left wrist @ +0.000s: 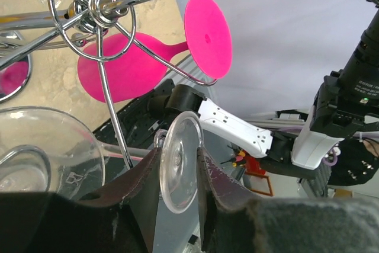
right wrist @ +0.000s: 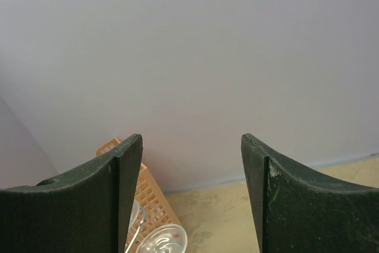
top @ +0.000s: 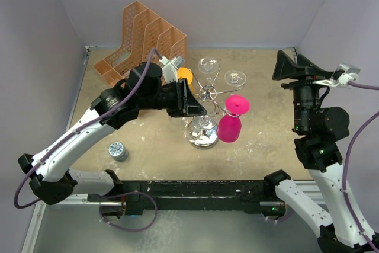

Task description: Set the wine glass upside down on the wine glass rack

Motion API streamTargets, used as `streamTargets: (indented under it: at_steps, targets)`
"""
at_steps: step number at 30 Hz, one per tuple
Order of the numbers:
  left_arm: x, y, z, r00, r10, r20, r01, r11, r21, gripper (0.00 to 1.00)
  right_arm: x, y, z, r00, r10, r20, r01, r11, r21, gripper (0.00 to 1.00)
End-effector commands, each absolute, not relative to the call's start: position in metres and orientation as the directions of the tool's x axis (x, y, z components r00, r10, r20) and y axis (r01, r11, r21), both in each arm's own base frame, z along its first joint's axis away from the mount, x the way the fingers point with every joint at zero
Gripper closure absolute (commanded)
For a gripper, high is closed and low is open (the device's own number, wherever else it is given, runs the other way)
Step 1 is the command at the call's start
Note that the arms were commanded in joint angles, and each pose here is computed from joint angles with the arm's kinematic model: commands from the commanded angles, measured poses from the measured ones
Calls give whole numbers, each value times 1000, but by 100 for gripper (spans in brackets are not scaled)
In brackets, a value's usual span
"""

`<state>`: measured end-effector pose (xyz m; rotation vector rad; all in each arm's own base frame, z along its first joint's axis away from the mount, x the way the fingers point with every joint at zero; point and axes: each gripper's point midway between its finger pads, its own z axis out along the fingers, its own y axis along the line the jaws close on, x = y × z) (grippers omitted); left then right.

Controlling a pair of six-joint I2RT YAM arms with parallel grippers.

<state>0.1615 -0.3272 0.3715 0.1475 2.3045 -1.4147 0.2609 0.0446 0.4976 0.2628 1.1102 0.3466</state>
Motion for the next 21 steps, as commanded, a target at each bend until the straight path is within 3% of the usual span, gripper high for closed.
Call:
streamTargets:
  at_steps: [1, 21]
  targets:
    - [166, -327, 385, -866, -107, -488, 388, 472, -792, 73, 258, 45, 507, 429, 402, -809, -157, 915, 371, 30]
    - [186, -336, 396, -832, -111, -544, 422, 511, -749, 74, 255, 42, 504, 432, 394, -811, -150, 918, 366, 30]
